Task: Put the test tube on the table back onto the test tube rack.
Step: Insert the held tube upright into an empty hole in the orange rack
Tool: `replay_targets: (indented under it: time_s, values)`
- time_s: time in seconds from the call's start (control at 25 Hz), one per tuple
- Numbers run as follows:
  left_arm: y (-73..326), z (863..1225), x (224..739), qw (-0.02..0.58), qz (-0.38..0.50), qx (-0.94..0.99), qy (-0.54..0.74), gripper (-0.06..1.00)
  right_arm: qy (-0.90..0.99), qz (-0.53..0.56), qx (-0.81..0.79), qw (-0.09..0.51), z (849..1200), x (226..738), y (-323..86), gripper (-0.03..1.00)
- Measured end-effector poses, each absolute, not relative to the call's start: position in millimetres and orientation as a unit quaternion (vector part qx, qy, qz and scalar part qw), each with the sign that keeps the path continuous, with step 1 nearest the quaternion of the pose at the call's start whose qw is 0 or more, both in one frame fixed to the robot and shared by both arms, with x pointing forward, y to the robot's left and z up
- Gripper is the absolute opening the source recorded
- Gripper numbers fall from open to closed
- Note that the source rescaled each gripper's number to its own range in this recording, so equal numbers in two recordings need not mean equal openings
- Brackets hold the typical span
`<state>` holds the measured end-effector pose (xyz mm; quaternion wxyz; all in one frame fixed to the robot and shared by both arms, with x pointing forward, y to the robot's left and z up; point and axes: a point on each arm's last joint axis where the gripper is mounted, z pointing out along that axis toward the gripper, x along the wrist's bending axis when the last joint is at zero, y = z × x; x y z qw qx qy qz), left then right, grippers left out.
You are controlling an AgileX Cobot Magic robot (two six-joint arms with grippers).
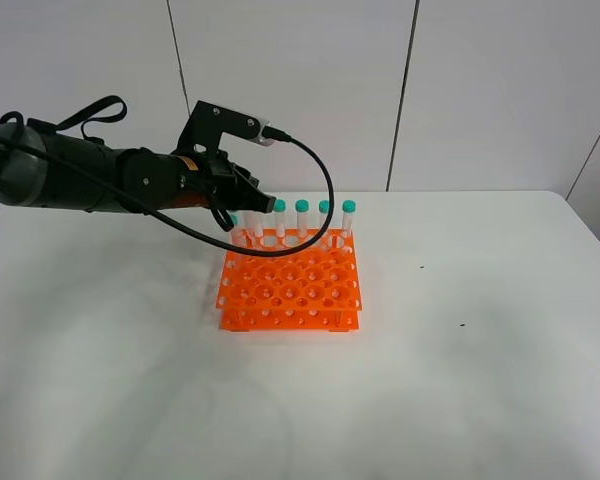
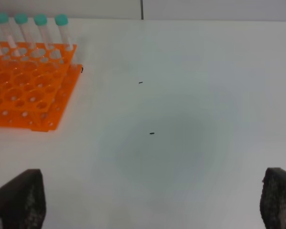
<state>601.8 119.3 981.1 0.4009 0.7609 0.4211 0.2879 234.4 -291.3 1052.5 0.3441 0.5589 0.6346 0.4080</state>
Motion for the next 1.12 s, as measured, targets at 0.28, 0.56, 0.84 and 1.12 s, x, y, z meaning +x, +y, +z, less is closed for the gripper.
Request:
replay_targets:
  time_s: [0.28, 0.56, 0.84, 1.12]
  values:
    - [113.8, 986.4, 594.9, 0.402, 0.274, 0.766, 0.42, 0.01, 0.635, 0.408, 0.559, 0.344, 1052.5, 234.4, -291.3, 1.0]
    - [109.0, 979.9, 593.9, 0.398, 0.266, 0.771, 0.42, 0.01, 0.635, 0.408, 0.559, 0.344, 1052.5, 234.4, -291.3, 1.0]
    - [108.5, 979.0, 596.6, 0.405, 0.277, 0.765, 0.417, 0.01, 0.635, 0.408, 0.559, 0.344, 1052.5, 234.4, -291.3, 1.0]
    - [107.3, 965.9, 598.9, 0.394, 0.271, 0.772, 0.419, 0.01, 0.635, 0.408, 0.559, 0.344, 1052.5, 234.4, -291.3, 1.0]
